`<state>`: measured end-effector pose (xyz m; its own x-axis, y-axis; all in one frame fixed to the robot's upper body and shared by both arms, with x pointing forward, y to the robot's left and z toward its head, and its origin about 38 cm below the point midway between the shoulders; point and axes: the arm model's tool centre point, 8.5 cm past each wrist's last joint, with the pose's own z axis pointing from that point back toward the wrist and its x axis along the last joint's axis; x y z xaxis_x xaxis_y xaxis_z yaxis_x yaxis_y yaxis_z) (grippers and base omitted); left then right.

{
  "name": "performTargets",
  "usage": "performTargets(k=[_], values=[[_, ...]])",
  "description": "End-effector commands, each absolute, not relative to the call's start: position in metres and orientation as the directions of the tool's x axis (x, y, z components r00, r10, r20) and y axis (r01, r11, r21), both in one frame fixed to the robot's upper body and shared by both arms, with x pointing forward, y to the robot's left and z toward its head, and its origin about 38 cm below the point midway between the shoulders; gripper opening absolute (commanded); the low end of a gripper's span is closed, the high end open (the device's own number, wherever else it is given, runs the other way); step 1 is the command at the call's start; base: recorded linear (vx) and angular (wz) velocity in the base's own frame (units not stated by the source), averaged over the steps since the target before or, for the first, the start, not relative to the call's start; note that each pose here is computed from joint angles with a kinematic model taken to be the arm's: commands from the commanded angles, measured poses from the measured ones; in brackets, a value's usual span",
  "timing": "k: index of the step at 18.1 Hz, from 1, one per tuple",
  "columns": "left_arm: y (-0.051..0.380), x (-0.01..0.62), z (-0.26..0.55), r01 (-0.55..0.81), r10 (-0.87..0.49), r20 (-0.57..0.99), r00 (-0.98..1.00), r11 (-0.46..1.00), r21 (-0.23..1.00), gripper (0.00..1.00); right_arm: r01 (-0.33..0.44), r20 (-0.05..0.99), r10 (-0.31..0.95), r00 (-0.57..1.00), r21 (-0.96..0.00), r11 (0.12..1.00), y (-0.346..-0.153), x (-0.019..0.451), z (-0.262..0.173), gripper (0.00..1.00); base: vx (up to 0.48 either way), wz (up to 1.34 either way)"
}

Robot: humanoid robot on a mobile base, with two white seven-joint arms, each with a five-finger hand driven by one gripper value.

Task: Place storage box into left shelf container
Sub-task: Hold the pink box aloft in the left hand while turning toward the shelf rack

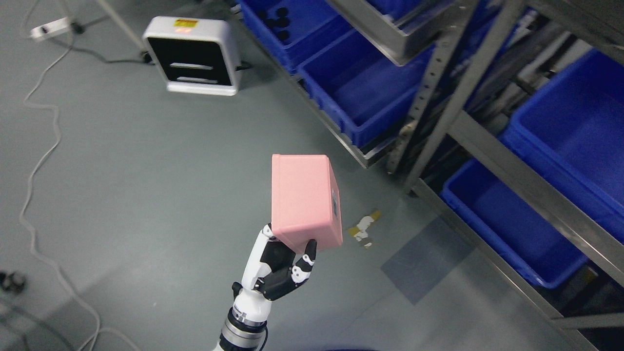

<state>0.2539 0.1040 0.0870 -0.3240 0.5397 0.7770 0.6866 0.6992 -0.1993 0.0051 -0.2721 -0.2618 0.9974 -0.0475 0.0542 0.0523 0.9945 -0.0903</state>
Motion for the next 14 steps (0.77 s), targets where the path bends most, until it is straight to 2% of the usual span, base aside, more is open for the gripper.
performTargets(k=[1, 6, 11, 14], values=[[0.093, 0.239, 0.064, 0.732, 0.508, 0.826, -0.244, 0.655, -0.187, 0.05, 0.074, 0.078, -0.066, 0.995, -0.107, 0.992, -0.284, 0.014, -0.261, 1.0, 0.284, -1.14], [0.097, 0.236, 0.056, 0.726, 0.482, 0.843, -0.238, 0.665, -0.175, 0.05, 0.074, 0.078, -0.066, 0.995, -0.107, 0.992, -0.284, 0.014, -0.261, 1.0, 0.261, -1.25], [0.156, 0.259, 0.064, 0.592, 0.398, 0.829, -0.393, 0.799, -0.103, 0.05, 0.074, 0.08, -0.066, 0.995, -0.107, 0.992, -0.284, 0.014, -0.261, 1.0, 0.225, -0.91], [0.176, 0.269, 0.069, 0.549, 0.363, 0.827, -0.429, 0.832, -0.08, 0.05, 0.074, 0.078, -0.066, 0.995, -0.105, 0.992, -0.284, 0.014, -0.261, 1.0, 0.195, -0.71]])
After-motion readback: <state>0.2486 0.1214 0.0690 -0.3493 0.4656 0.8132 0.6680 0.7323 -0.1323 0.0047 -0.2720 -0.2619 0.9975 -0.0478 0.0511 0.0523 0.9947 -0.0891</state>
